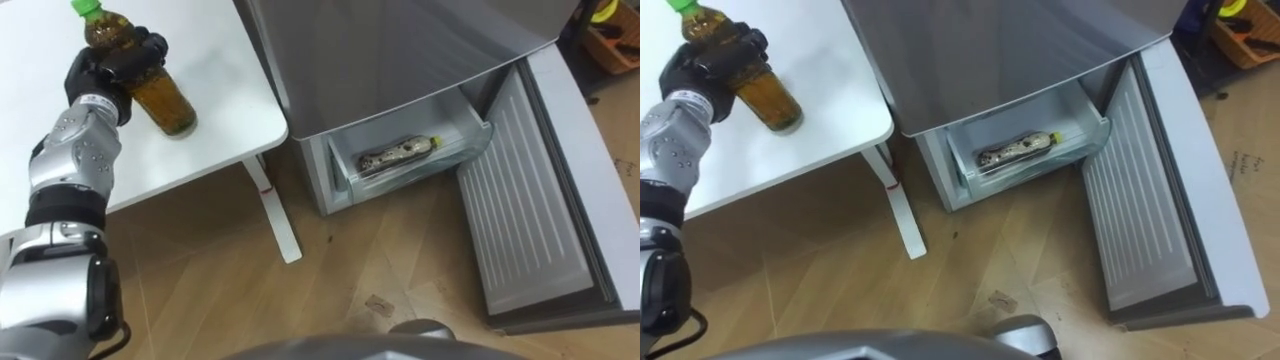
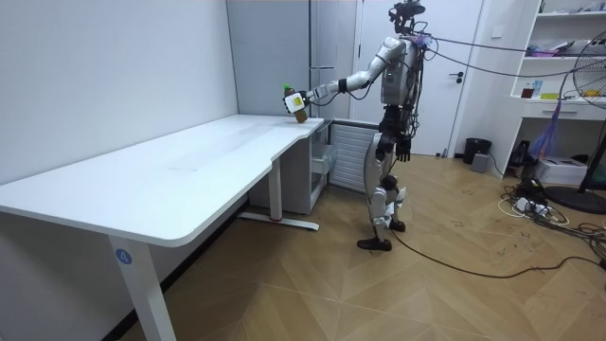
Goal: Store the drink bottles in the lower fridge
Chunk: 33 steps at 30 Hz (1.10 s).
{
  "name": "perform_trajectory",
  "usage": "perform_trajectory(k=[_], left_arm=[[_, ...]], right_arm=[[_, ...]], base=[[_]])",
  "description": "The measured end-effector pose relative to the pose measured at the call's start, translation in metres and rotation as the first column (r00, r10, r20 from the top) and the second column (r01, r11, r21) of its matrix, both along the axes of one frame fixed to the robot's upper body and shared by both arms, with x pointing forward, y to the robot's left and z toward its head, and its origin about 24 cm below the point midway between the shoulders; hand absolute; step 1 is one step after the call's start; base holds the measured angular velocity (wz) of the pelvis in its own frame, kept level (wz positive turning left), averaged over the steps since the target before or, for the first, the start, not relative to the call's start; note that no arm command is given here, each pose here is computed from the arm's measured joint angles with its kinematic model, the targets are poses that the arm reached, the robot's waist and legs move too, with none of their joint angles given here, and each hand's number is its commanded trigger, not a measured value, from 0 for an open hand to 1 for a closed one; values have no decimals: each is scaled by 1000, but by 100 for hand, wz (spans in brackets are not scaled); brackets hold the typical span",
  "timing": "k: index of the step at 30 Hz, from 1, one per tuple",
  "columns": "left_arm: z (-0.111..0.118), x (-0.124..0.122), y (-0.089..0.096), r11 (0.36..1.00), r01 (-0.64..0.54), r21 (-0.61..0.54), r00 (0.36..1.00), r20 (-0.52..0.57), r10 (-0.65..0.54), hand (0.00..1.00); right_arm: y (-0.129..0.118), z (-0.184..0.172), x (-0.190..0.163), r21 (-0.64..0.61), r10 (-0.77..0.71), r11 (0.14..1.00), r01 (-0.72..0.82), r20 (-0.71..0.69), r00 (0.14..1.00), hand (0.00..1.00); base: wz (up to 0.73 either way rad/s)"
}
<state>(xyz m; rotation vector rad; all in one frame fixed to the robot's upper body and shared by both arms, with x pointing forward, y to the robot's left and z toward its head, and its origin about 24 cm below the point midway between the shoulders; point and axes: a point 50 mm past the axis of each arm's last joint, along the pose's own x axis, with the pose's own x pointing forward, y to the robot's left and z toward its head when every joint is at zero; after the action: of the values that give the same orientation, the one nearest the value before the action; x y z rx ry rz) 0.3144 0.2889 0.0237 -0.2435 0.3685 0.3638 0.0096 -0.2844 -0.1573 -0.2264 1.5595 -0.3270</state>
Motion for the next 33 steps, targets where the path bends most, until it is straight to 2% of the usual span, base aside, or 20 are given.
perform_trajectory(k=[19, 21, 25, 28, 33], left_arm=[[-2, 1, -4, 1000, 24, 2, 1000, -9, -24, 100], [0, 3, -9, 999, 33, 1, 999, 5, -33, 100], [12, 12, -31, 997, 76, 5, 994, 77, -76, 100], [23, 16, -45, 995, 101, 3, 985, 138, -101, 100], [32, 0, -56, 989, 140, 54, 965, 215, -148, 100]], right_arm=[[1, 0, 21, 14, 22, 1000, -23, 54, 998, 0], [3, 0, 23, 17, 28, 999, -29, 64, 998, 0], [10, -1, 38, 21, 65, 998, -67, 99, 993, 0], [14, 0, 54, 26, 53, 998, -58, 175, 983, 0], [29, -2, 64, 60, 65, 995, -81, 230, 971, 0]], base=[[0], [14], [8], [2], [25]])
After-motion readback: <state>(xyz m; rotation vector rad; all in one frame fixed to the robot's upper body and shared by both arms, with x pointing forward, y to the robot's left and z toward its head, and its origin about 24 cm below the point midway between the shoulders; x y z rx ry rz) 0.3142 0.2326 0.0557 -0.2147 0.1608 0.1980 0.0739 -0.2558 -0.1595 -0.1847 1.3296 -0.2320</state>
